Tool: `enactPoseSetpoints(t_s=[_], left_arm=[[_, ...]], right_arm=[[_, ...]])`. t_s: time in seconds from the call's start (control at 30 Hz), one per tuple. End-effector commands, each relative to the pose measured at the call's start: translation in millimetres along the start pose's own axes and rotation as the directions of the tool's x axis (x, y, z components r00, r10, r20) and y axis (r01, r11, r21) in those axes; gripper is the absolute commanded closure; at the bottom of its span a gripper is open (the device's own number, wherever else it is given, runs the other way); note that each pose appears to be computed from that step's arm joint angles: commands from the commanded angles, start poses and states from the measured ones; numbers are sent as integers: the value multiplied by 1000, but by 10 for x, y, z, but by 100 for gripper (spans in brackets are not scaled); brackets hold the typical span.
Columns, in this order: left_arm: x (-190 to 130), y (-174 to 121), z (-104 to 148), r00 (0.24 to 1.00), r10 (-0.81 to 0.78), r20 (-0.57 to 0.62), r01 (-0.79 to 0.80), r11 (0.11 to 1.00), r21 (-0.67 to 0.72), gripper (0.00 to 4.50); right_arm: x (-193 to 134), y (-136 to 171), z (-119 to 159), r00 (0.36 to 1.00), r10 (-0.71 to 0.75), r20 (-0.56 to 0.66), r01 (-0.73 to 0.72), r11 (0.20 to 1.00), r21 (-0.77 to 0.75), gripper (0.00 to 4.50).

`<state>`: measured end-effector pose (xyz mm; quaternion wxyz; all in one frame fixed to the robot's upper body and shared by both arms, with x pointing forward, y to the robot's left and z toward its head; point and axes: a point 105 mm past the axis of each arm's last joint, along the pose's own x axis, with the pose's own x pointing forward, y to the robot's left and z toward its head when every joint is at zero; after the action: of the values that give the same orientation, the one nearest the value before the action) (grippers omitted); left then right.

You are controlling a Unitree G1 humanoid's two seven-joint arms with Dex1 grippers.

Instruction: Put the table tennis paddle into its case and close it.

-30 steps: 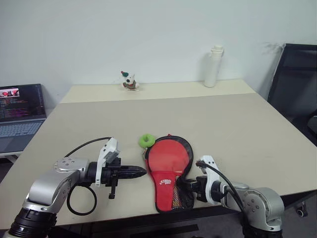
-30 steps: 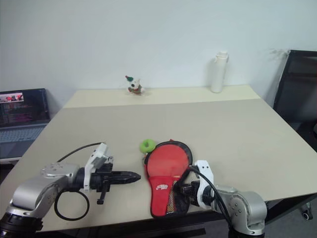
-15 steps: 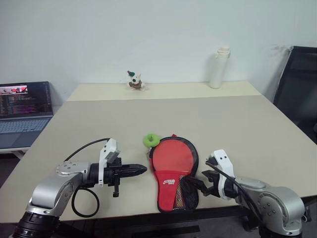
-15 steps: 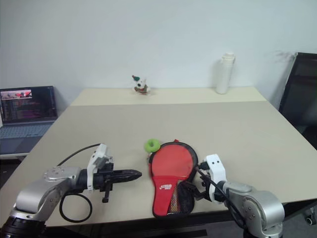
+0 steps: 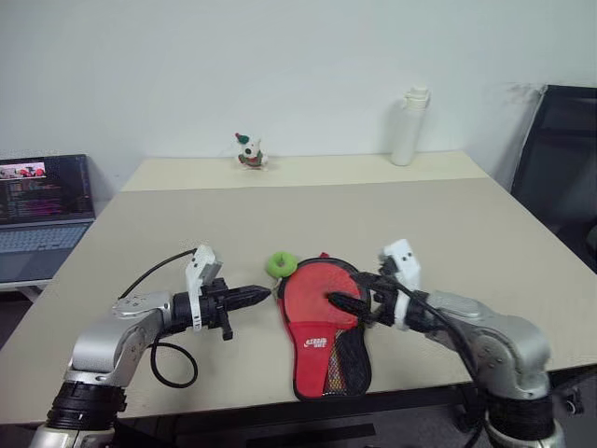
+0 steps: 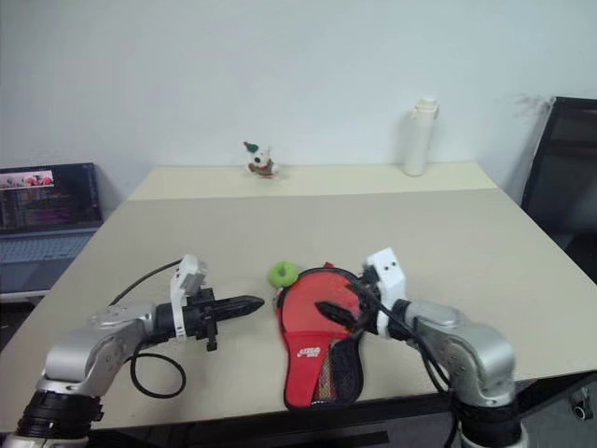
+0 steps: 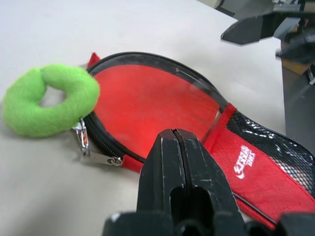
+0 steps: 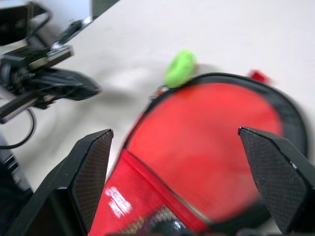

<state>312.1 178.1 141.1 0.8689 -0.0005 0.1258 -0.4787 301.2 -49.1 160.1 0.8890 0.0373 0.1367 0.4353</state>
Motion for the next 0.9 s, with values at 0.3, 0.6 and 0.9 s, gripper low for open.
enactPoseSetpoints(t_s=[0.3,0.6,0.9], left_arm=[[218,637,349,950,280,141,-299,944,142,157],[723,594,414,989,109,100,-129,967,222,24],[964,709,216,991,123,-45,-105,952,288,24]], right_arm=[[364,240,-47,995,98,-4,-98,988,-116,0],[410,240,-67,996,93,-3,-93,988,-122,0],[419,247,-61,997,74,16,-72,991,-109,0]])
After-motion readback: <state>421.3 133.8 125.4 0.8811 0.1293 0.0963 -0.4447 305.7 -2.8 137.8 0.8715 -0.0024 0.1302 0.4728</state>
